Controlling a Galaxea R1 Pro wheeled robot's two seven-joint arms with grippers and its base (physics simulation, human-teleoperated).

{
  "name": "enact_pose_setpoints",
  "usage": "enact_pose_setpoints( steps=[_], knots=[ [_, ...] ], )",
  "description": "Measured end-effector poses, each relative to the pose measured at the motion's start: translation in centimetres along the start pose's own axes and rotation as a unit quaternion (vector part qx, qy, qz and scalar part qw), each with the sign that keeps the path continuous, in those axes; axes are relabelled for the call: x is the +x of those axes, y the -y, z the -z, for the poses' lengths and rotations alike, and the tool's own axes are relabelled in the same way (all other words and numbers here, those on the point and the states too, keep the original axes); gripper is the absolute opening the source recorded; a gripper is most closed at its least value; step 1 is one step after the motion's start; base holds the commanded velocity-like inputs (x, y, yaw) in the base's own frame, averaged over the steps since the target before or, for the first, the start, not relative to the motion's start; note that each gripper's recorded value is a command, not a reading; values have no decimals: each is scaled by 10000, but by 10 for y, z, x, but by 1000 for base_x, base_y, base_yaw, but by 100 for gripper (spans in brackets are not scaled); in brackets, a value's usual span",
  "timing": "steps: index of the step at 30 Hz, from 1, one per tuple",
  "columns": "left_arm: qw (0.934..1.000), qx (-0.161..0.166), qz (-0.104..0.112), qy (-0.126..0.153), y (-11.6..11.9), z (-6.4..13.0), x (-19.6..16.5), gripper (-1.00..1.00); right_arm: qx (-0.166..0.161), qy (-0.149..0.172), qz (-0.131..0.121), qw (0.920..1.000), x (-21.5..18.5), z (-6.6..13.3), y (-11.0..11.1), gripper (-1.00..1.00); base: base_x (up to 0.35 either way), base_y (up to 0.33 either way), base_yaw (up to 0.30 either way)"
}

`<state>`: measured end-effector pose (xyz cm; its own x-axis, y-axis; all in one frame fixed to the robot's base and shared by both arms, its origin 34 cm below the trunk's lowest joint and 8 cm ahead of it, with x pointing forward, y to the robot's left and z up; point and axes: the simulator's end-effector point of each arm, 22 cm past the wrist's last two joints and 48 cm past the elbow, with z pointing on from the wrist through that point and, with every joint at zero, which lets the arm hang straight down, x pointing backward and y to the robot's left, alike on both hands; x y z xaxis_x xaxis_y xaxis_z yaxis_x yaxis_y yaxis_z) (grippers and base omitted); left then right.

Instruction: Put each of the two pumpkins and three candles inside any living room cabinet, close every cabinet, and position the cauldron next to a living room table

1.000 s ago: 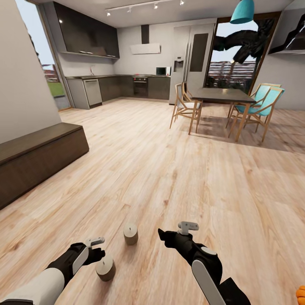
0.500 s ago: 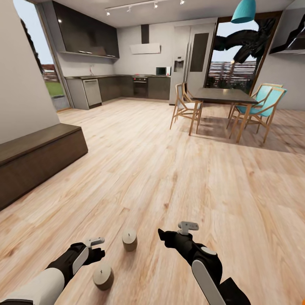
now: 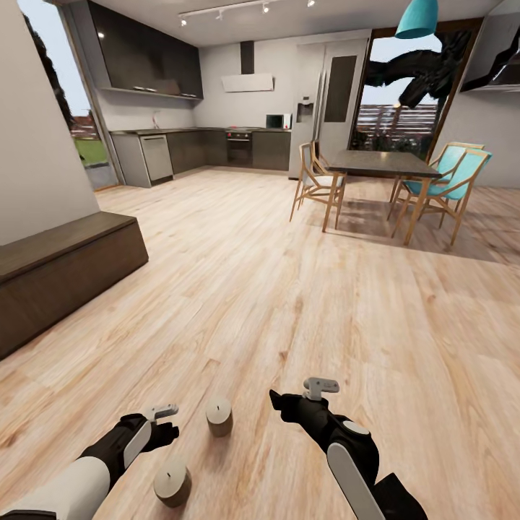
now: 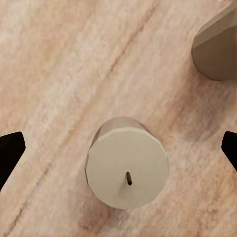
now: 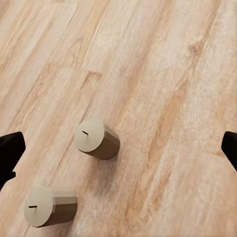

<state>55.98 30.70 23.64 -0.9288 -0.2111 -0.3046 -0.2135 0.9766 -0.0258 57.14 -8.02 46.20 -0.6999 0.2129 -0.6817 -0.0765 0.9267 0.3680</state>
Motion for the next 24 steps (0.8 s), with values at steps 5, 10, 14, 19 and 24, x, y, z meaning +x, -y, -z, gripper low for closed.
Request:
enact_pose_setpoints(
  steps=[5,10,14,19,24],
  knots=[
    [10000,-4,2,21,0,0,-1,100,0,0,0,10000,0,0,0,100,4,0,0],
    [10000,-17,-1,-34,-1,-5,4,100,12,-58,-18,10000,5,-4,2,100,1,0,0],
    [9999,-34,-5,-105,-2,-11,10,100,28,-134,-42,9999,11,-8,5,100,0,0,0],
    [10000,-66,-3,-61,-4,-20,13,100,22,-242,-68,9997,20,-14,5,100,0,0,0],
    [9999,-134,-2,-4,-7,-26,14,100,-7,-382,-18,9993,20,-20,3,100,0,0,0]
  ],
)
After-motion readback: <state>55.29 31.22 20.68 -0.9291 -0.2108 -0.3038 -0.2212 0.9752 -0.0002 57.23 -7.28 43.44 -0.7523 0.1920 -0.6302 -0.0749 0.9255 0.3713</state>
